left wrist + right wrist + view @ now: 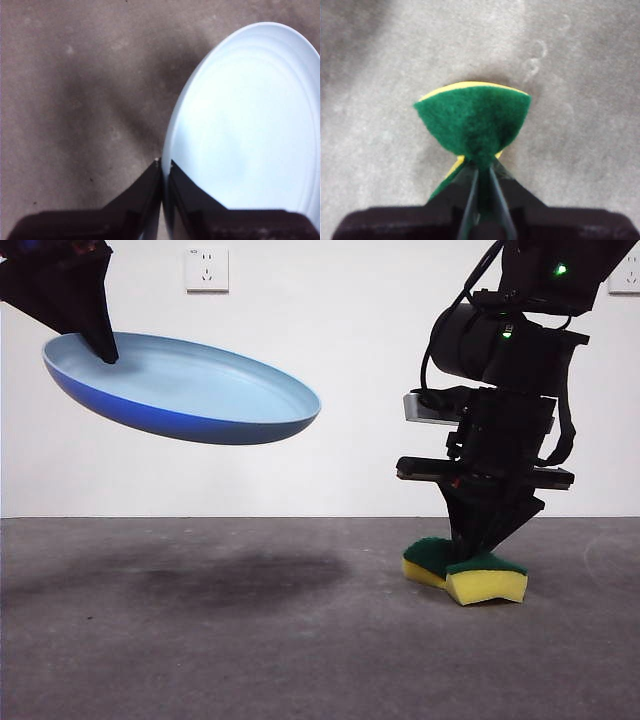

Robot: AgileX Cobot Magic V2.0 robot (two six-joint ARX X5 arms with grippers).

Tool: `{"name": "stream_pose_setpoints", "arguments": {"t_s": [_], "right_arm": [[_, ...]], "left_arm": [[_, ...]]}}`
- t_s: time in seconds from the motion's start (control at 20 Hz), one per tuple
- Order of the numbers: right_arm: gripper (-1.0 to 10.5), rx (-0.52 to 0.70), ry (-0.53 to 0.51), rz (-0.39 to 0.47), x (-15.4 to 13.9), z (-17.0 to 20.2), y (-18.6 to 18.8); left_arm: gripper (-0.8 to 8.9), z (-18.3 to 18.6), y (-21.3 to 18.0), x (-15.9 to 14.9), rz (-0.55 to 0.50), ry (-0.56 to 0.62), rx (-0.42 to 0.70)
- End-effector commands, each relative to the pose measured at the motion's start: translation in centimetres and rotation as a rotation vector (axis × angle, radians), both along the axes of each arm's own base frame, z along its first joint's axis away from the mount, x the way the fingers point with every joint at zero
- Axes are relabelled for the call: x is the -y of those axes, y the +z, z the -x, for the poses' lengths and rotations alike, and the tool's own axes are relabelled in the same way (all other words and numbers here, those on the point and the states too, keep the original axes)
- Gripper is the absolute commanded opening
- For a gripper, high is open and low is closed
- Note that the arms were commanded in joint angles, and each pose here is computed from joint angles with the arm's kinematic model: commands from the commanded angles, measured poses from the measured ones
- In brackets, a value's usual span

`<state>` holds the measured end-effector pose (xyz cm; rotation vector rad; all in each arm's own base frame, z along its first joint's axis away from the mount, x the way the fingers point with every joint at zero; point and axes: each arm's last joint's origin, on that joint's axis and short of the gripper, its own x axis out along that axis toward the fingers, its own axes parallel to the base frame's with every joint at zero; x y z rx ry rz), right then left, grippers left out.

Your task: Pick up the plate,pick up the cloth,clean the plate with the cloth

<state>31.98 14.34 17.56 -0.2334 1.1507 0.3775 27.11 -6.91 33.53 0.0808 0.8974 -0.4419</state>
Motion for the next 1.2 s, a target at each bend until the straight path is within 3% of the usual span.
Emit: {"name": "stream_pose_setpoints", "arguments": {"t_s": [0.05,0.3,0.5,0.65,0.95,1.2], "right_arm": [[-0.2,0.026,-0.006,-0.004,0.2,0.6,1.5],[-0.2,0.139,0.019,-0.196,0.1,3.8,8.2],[-0.2,0.251,0.059,-0.302,-0.7,7.5,12.6],[-0.2,0.266,0.119,-0.310,-2.2,8.9,13.1],[-0.2,0.301,0.122,-0.229,-4.6,8.7,11.7],[-0.2,0.248,0.181,-0.315,-6.6,8.2,10.3]], "left_arm": [[-0.07,-0.5,-0.1,0.1,0.003,-0.004,0.023],[-0.07,-2.0,-1.4,1.1,0.008,-0.017,0.007],[-0.08,-2.9,-2.9,3.9,0.033,-0.064,-0.026],[-0.07,-2.3,-3.0,6.3,0.076,-0.154,-0.022],[-0.08,-0.7,-2.8,9.7,0.166,-0.309,-0.045],[-0.07,-0.3,-2.7,10.5,0.187,-0.330,-0.045]]}}
